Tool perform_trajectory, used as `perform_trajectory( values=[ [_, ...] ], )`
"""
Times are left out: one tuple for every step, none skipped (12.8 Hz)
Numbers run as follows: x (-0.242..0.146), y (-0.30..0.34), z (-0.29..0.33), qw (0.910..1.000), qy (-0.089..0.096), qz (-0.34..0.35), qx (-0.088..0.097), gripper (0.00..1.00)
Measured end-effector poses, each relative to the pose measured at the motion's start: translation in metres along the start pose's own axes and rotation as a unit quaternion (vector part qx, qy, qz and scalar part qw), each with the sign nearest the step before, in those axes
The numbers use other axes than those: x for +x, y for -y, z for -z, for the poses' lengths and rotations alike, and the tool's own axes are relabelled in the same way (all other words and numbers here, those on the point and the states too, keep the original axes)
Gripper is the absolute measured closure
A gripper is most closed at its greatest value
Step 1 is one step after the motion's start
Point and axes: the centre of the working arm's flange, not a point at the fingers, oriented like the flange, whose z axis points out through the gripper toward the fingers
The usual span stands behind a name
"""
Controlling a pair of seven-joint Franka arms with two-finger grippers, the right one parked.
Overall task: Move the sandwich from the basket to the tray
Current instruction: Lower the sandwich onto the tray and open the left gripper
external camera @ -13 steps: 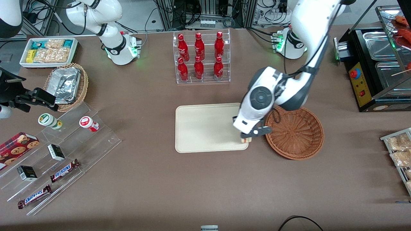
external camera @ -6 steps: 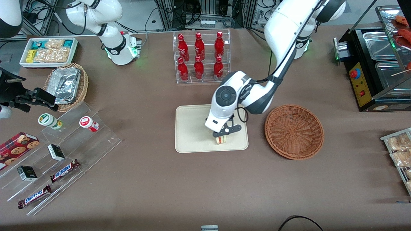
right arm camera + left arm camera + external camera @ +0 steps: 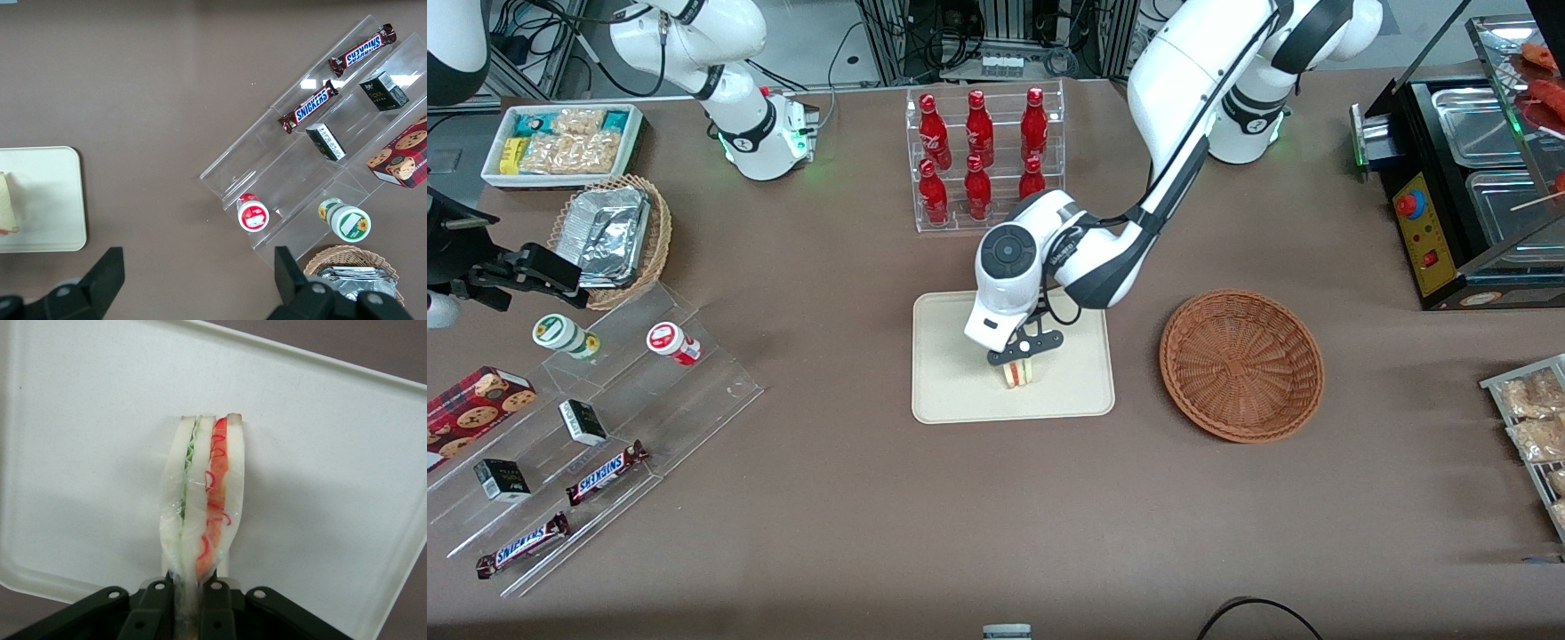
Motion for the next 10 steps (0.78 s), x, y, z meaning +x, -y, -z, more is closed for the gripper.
perform_trajectory(
  values=[
    [-0.003,-0.001,-0.002,1.0,-0.004,0.0,0.003,0.86],
    [-0.004,-0.002,-0.005,1.0,-0.005,0.0,0.005,0.86],
    [-0.003,-0.002,-0.007,1.0,-0.005,0.001,0.004,0.86],
    [-0.002,-0.002,-0.009,1.0,-0.006,0.003,0.003,0.8],
    [-0.002,-0.002,-0.01,1.0,-0.006,0.006,0.003,0.69],
    [-0.001,-0.002,-0.009,0.9999,-0.006,0.008,0.002,0.58],
    [-0.001,-0.003,-0.008,0.9999,-0.007,0.009,0.001,0.47],
    [0.001,-0.004,-0.005,0.9999,-0.01,0.009,-0.002,0.36],
    [0.004,-0.006,0.002,0.9998,-0.014,0.01,-0.008,0.25],
    [0.006,-0.007,0.015,0.9997,-0.018,0.011,-0.011,0.14]
  ],
)
